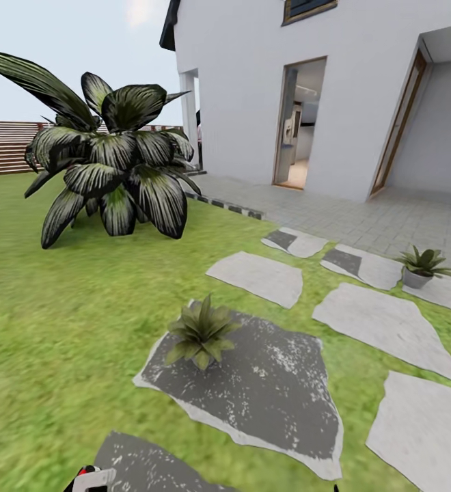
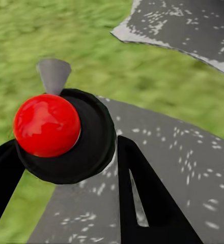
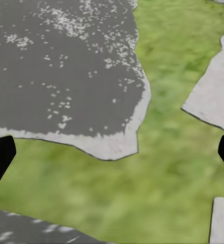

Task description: Pick up the pesticide atomizer in the garden and spray insectifuge to fully cover both potted plants in the garden.

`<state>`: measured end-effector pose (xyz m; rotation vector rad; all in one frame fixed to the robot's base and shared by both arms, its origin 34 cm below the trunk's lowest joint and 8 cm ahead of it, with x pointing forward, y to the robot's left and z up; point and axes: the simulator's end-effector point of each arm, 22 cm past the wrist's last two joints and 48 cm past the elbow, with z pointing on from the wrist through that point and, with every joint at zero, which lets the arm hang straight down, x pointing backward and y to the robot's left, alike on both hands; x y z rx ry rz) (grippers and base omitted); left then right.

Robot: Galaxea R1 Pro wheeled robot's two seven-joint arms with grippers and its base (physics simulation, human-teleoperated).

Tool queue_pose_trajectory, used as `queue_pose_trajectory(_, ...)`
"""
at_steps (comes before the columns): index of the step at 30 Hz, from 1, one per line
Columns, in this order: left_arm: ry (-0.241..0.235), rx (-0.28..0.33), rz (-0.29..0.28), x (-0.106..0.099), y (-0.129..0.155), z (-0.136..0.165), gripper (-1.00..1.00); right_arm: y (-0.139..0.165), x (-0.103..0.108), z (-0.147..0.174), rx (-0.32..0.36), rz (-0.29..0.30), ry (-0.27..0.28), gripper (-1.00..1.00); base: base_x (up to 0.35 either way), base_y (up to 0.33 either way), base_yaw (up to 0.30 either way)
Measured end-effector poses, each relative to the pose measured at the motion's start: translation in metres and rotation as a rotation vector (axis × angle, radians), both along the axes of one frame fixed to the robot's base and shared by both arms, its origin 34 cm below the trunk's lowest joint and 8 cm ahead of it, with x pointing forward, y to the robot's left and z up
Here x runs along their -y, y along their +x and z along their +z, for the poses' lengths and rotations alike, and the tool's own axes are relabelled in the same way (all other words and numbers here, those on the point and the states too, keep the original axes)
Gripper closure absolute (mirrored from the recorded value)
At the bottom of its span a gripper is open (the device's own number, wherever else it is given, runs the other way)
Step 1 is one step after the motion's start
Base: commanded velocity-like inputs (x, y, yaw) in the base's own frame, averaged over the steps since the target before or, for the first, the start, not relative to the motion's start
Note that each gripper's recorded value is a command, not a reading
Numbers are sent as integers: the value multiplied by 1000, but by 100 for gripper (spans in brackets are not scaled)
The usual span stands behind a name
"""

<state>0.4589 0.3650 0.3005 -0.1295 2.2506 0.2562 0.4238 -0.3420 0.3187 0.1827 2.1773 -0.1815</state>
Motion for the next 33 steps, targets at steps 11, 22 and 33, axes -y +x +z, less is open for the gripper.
queue_pose_trajectory(11, 0, 0, 1, 1, 0, 0, 100, -1, -3, -2, -5, 2, 4, -100, 290, 0, 0)
queue_pose_trajectory(22, -2, -2, -26, 7, 4, 0, 100, 6, -20, 0, 0, 62, 0, -100, 50, 0, 0)
queue_pose_trajectory(33, -66, -84, -723, 135, 44, 8, 100, 91, -178, 51, 151, 687, -142, -100, 1, 0, 0)
